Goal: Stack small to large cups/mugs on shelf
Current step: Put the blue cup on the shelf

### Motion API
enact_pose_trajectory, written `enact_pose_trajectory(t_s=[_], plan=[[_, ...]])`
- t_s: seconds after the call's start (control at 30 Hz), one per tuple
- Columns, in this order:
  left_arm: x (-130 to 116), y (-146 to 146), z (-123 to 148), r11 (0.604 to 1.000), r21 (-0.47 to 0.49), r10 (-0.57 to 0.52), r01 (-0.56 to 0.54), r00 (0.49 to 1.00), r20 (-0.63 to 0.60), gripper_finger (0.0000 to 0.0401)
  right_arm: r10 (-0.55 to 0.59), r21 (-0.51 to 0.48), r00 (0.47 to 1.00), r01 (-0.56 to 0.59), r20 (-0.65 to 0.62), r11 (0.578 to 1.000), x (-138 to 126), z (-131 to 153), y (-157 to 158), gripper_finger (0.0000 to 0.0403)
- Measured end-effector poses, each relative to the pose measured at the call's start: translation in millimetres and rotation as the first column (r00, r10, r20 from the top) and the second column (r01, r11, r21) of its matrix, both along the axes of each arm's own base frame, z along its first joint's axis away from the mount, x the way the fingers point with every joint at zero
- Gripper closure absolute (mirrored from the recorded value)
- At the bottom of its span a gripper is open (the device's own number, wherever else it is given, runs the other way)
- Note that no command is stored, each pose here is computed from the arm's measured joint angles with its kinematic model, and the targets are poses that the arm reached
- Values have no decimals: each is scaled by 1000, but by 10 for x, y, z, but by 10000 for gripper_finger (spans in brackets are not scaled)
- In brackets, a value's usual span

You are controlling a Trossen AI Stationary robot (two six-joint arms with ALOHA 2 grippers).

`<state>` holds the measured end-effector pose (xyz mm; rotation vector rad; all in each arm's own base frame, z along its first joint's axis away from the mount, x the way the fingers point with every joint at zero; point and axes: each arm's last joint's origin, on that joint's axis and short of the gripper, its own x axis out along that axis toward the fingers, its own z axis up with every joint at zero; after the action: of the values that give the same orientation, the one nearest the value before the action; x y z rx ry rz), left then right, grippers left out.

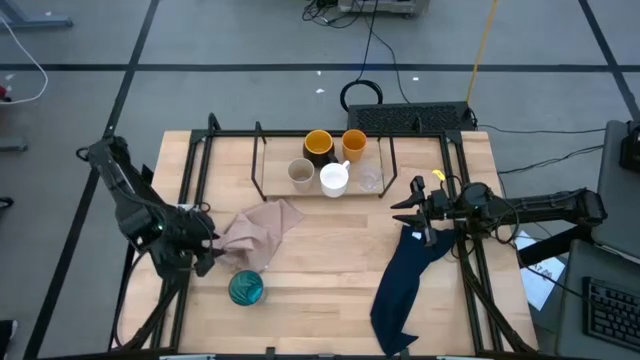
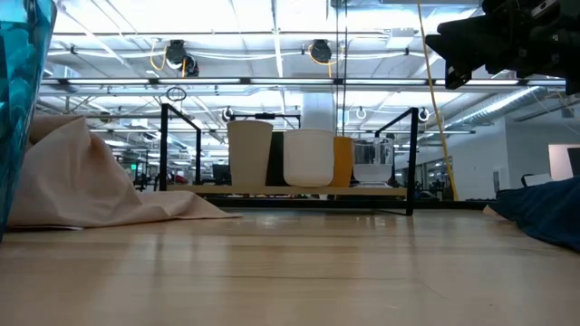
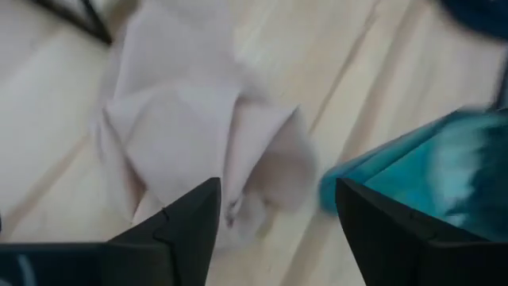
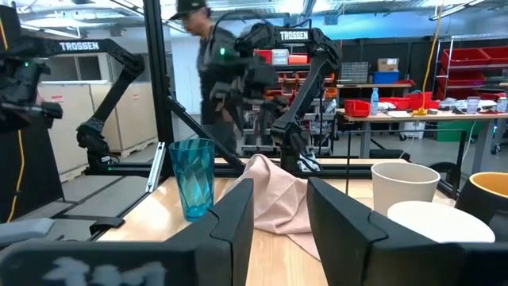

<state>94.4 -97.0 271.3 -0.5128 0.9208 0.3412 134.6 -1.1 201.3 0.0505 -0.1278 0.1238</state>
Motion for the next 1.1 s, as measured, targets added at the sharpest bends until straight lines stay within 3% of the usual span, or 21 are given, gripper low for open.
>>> enact_pose_trajectory(t_s=[0.23,0.4,0.57,1.1], plan=[[161,-28,440,996,-2,-91,93,978,190,171,-1,-5,1000,1,-1,1000,0,-1,0,293],[363,-147,594,980,44,-200,195,946,256,187,-2,-10,1000,2,0,1000,0,-1,0,293],[530,-252,539,969,40,-247,244,952,180,194,-2,-16,1000,2,0,1000,1,-2,0,293],[839,-462,165,975,-106,-204,196,976,-73,192,-2,-15,1000,2,0,1000,1,-2,-1,293]])
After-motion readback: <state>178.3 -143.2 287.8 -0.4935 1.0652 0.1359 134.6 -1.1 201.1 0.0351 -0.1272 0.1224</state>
